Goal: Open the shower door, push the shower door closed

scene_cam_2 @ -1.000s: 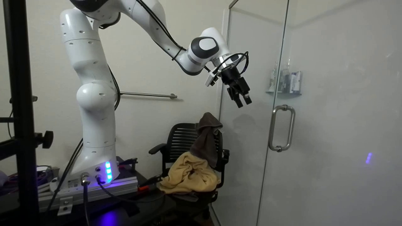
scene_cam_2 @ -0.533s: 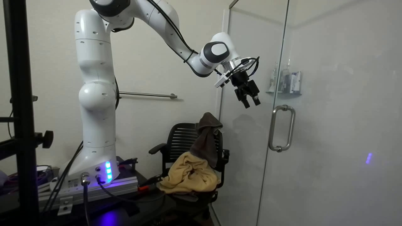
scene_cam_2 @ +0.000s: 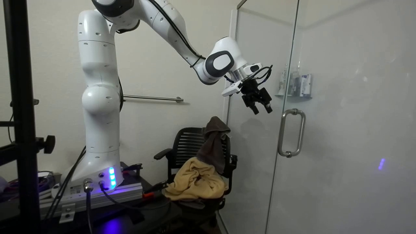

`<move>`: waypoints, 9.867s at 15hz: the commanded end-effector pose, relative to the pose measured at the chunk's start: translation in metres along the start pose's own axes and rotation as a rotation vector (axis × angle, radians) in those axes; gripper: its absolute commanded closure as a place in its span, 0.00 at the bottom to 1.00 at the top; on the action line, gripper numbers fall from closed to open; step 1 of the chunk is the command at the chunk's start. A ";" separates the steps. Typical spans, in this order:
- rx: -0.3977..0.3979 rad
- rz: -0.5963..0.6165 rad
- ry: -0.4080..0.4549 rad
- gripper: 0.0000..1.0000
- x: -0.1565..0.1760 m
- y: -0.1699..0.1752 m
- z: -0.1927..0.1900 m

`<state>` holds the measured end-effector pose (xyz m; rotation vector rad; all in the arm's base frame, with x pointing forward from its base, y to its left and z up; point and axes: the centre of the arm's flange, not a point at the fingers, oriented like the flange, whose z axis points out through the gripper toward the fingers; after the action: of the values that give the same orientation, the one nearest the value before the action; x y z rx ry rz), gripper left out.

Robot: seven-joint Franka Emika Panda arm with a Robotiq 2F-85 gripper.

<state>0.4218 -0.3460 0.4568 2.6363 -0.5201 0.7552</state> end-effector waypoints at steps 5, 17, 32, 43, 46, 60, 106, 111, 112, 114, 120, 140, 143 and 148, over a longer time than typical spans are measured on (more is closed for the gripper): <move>-0.030 -0.060 0.028 0.00 -0.025 0.050 0.043; -0.004 0.044 0.076 0.00 0.038 0.056 0.086; -0.018 0.028 0.101 0.46 0.076 0.008 0.100; -0.111 0.051 0.040 0.94 0.052 -0.005 0.073; -0.136 0.032 -0.013 0.94 0.050 -0.013 0.063; -0.314 -0.061 -0.182 0.94 0.006 -0.050 0.033; -0.230 -0.444 -0.098 0.00 -0.095 -0.032 -0.148; -0.107 -0.583 0.075 0.00 -0.134 -0.003 -0.192; -0.103 -0.610 0.118 0.00 -0.140 0.007 -0.196; -0.101 -0.642 0.219 0.00 -0.146 0.028 -0.196; 0.022 -0.571 0.506 0.00 -0.130 0.055 -0.168; -0.008 -0.618 0.354 0.00 -0.062 0.011 -0.099; -0.027 -0.611 0.340 0.00 -0.038 0.012 -0.091; -0.095 -0.620 0.288 0.00 0.020 -0.003 -0.071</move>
<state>0.3563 -0.2971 0.5105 2.3901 0.3357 0.9180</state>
